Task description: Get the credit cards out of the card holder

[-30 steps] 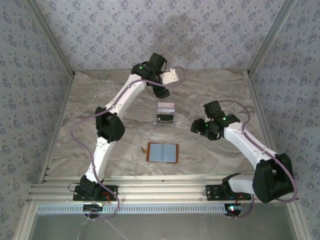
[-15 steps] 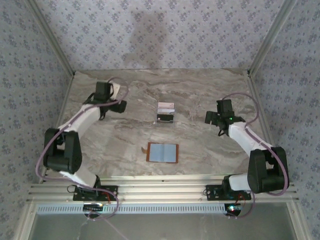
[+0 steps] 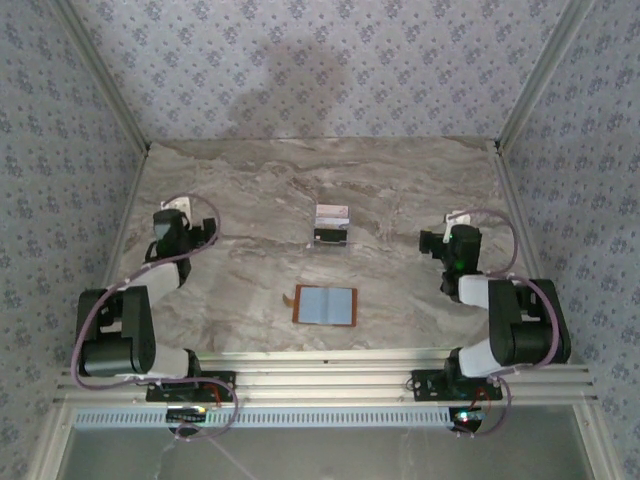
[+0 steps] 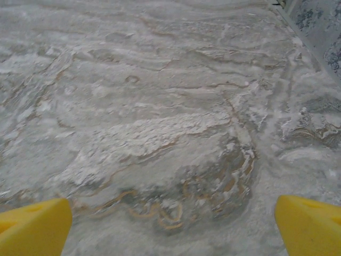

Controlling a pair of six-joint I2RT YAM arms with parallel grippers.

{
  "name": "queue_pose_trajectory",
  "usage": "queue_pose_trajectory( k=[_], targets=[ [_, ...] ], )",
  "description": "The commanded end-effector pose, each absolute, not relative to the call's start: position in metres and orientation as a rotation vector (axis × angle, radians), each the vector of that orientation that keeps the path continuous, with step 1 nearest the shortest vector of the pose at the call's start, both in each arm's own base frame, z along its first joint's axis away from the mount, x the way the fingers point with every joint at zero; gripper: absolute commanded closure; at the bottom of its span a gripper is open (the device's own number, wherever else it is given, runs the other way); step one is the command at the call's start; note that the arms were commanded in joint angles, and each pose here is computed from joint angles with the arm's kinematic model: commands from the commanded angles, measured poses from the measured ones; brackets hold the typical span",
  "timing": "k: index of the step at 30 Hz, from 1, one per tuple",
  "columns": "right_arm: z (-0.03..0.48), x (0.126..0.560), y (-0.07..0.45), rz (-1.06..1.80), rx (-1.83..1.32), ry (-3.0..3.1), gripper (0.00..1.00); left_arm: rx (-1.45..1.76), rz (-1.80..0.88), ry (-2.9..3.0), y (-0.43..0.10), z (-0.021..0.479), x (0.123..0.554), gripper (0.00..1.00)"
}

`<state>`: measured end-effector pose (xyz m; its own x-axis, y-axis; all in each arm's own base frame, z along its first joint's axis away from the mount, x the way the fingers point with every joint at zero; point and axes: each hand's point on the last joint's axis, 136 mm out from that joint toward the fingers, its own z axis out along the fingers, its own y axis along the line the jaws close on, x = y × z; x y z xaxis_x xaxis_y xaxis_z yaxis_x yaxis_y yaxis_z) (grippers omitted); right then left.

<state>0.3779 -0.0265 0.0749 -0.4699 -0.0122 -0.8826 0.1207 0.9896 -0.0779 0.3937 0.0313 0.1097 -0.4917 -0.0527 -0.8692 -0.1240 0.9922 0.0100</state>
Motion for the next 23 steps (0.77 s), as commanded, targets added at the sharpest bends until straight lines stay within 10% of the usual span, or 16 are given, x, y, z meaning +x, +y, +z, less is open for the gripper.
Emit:
queue_pose_trajectory(
  k=[1, 23],
  targets=[
    [0.084, 0.391, -0.018, -0.077, 0.034, 1.964, 0.00, -0.077, -0.022, 1.980, 0.016, 0.123, 0.395, 0.03],
    [0.086, 0.390, -0.018, -0.067, 0.030, 1.963, 0.00, -0.079, 0.057, 1.960, 0.016, 0.089, 0.398, 0.00]
  ],
)
